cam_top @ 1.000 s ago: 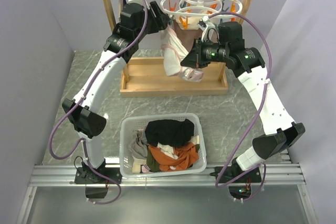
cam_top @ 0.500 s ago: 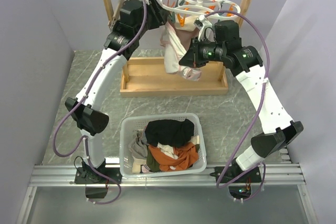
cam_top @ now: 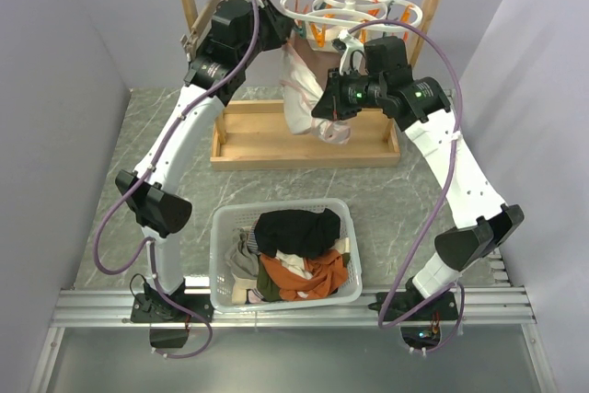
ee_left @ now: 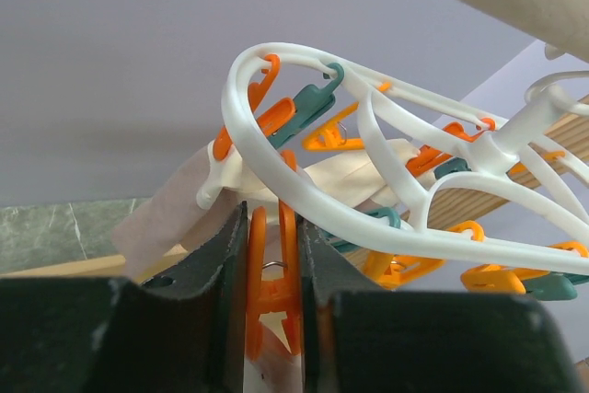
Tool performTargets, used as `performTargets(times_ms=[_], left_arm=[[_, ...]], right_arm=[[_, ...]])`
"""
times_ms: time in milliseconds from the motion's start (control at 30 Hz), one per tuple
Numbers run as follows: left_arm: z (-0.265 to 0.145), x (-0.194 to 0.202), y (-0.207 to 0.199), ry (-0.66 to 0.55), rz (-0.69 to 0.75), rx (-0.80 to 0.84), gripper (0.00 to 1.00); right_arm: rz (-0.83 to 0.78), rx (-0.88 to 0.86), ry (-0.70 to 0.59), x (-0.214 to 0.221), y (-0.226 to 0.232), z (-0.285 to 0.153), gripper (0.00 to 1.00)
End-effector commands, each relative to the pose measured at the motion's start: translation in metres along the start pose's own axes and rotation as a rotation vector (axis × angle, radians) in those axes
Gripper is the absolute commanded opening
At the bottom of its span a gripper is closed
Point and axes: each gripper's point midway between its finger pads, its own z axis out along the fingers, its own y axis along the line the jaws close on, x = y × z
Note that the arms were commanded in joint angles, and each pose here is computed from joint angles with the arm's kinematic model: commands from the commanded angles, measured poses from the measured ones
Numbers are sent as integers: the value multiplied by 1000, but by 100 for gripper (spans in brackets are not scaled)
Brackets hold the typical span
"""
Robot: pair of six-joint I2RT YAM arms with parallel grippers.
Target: Remove the underwear clipped to the hanger
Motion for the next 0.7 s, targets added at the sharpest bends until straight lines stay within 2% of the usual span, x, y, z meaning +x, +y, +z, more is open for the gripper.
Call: performTargets(times_ms=[0, 33, 67, 133, 300, 467, 500, 567, 600, 667], left_arm=[[-12, -36, -14, -95, -20, 47, 14], [-13, -34, -18, -92, -21, 73, 18], [-15, -34, -19, -96, -22, 81, 18], [-17, -34, -14, -100, -38, 63, 1], [-12, -33, -11, -79, -56, 65, 1], [-14, -34, -15, -86, -70, 85, 1], [-14, -32, -14, -81, -70, 84, 1], [-17, -33, -16, -80, -70, 91, 6], [-20, -33, -17, -79, -68, 99, 22], [-25, -33, -20, -78, -61, 120, 35]], right_arm=[[-60, -55, -64, -17, 18, -14, 0], [-74, -71, -86, -20, 25, -22, 0], [-79, -78, -96, -20, 27, -24, 0], [-96, -99, -104, -17, 33, -31, 0], [-142, -216, -20, 7, 51, -38, 0], [-182, -582, -40, 18, 116, -80, 0], [-193, -604, -61, 15, 121, -83, 0], [-190, -640, -66, 15, 130, -96, 0], [-183, -658, -58, 17, 133, -100, 0], [-171, -689, -30, 24, 138, -105, 0]])
